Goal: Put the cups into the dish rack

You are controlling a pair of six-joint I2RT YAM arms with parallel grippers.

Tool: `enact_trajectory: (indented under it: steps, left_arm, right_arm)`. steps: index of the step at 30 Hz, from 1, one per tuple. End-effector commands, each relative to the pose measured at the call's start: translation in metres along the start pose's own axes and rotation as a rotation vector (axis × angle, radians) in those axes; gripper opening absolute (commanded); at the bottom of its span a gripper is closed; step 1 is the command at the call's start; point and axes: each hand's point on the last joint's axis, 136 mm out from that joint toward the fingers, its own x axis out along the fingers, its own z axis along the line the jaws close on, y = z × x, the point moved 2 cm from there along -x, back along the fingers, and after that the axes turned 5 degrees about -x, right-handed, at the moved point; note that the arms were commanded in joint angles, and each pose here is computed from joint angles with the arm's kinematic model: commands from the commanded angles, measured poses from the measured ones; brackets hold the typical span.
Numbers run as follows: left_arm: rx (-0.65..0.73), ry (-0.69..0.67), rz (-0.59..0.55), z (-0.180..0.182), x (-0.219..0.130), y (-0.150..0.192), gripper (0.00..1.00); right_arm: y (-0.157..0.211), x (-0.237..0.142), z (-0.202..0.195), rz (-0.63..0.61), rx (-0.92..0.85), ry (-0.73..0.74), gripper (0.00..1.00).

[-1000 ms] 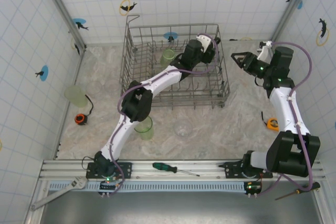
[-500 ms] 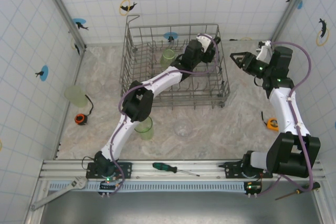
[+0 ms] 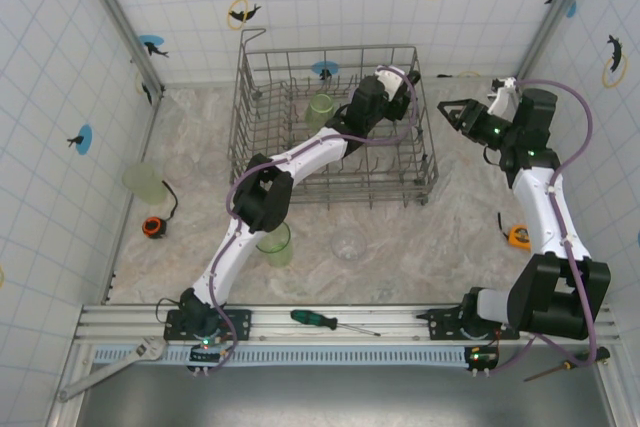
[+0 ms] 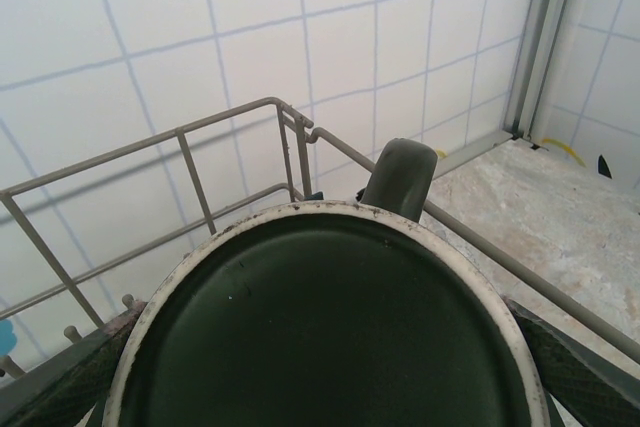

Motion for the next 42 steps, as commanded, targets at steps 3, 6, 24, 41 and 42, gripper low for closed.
enact_trajectory:
  steps: [3, 6, 24, 41, 42]
  left_arm:
    - [-0.004, -0.064, -0.002, 0.017, -0.004, -0.002, 0.55]
    - [-0.012, -0.071, -0.013, 0.018, -0.009, -0.01, 0.57]
    - [-0.019, -0.121, -0.013, 0.024, -0.017, -0.014, 0.97]
    - [-0.111, -0.077, -0.105, 0.018, -0.031, -0.063, 0.97]
    - [-0.118, -0.071, -0.114, 0.017, -0.033, -0.069, 0.97]
  right_arm:
    - [0.0, -0.006, 0.009, -0.02, -0.032, -0.016, 0.59]
    - [0.0, -0.007, 0.011, -0.023, -0.035, -0.018, 0.6]
    - [0.011, 0.024, 0.009, 0.026, -0.033, 0.0, 0.6]
    - [0.019, 0.039, 0.014, 0.057, -0.06, 0.038, 0.6]
    - [0.02, 0.038, 0.014, 0.058, -0.061, 0.042, 0.6]
